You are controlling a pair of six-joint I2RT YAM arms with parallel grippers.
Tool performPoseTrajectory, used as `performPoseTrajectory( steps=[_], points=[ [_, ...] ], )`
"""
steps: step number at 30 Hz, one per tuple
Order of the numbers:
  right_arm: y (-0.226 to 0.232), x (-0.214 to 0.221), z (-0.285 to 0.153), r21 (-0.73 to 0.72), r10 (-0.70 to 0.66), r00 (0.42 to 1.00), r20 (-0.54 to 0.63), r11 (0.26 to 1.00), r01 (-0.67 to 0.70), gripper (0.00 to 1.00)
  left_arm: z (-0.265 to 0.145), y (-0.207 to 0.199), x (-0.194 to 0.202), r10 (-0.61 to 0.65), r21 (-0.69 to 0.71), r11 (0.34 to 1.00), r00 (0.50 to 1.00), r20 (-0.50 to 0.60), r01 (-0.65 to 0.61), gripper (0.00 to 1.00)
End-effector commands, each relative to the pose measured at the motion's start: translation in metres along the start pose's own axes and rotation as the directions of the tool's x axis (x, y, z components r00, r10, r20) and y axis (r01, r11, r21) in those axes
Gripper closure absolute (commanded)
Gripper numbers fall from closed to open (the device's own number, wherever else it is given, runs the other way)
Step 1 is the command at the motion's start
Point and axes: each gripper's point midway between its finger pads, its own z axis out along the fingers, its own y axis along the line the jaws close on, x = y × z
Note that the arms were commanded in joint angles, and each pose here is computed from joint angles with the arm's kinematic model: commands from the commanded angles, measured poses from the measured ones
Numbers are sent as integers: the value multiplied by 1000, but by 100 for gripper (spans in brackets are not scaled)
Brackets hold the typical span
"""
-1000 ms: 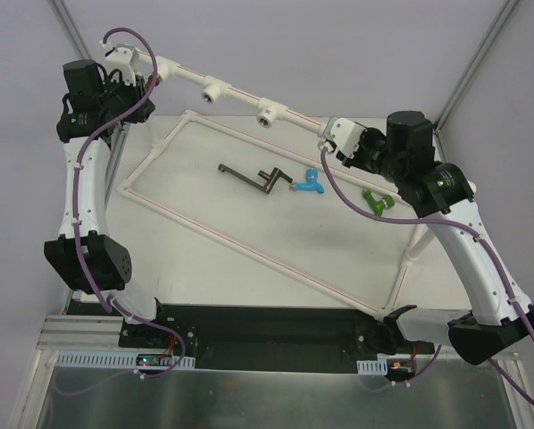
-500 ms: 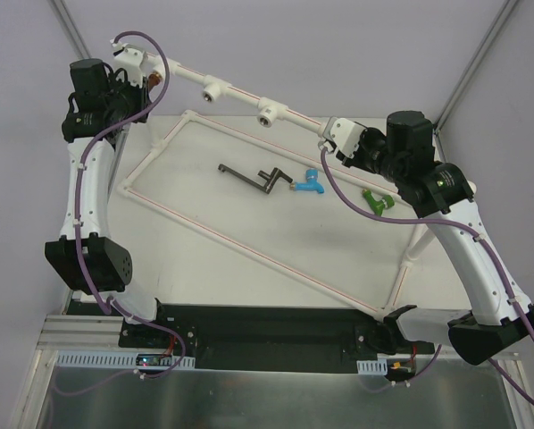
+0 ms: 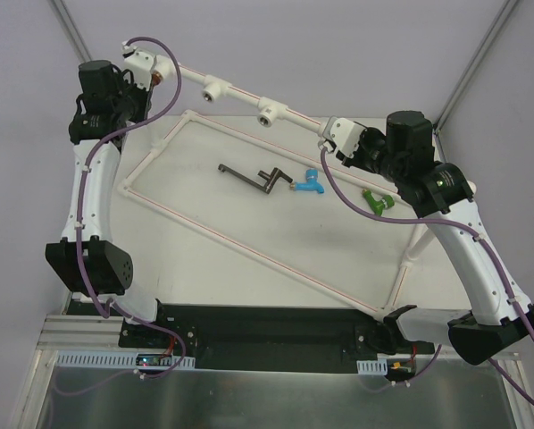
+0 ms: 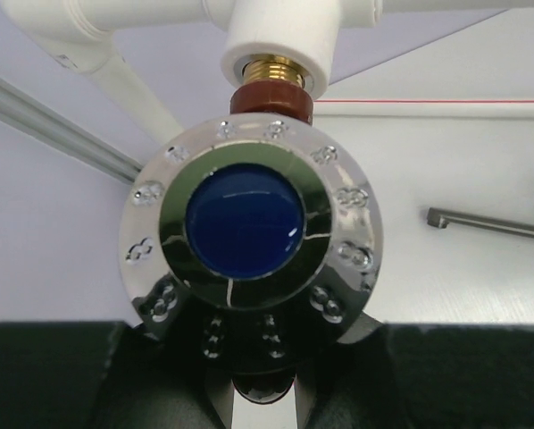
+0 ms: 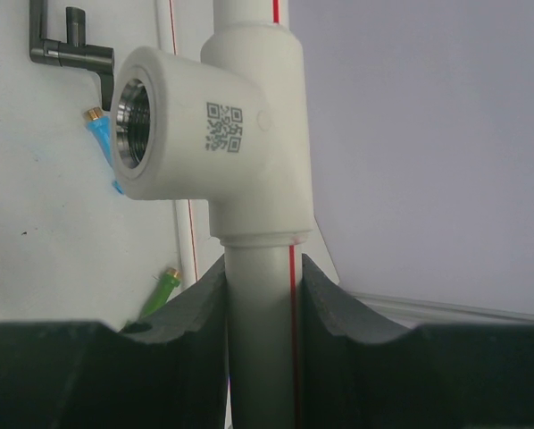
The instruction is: Install the water faucets
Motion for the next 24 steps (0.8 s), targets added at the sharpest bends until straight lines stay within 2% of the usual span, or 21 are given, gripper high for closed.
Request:
performPoseTrajectory(
  steps=[1,10,12,24],
  points=[
    [45,-2,-13,-165,34,999,12,986,-32,98,40,-13,25,142,23,990,989,-51,-141,100],
    [46,-2,-12,-168,34,999,11,985,-32,98,39,-3,28,258,-53,964,964,-59,-262,100],
    [46,-2,-12,-168,34,999,11,985,-32,98,41,-15,26,289,-39,956,956,-50,-291,100],
    [45,-2,-13,-164,34,999,11,986,-32,98,46,-14,30,392,-71,915,918,-62,-396,100]
  ],
)
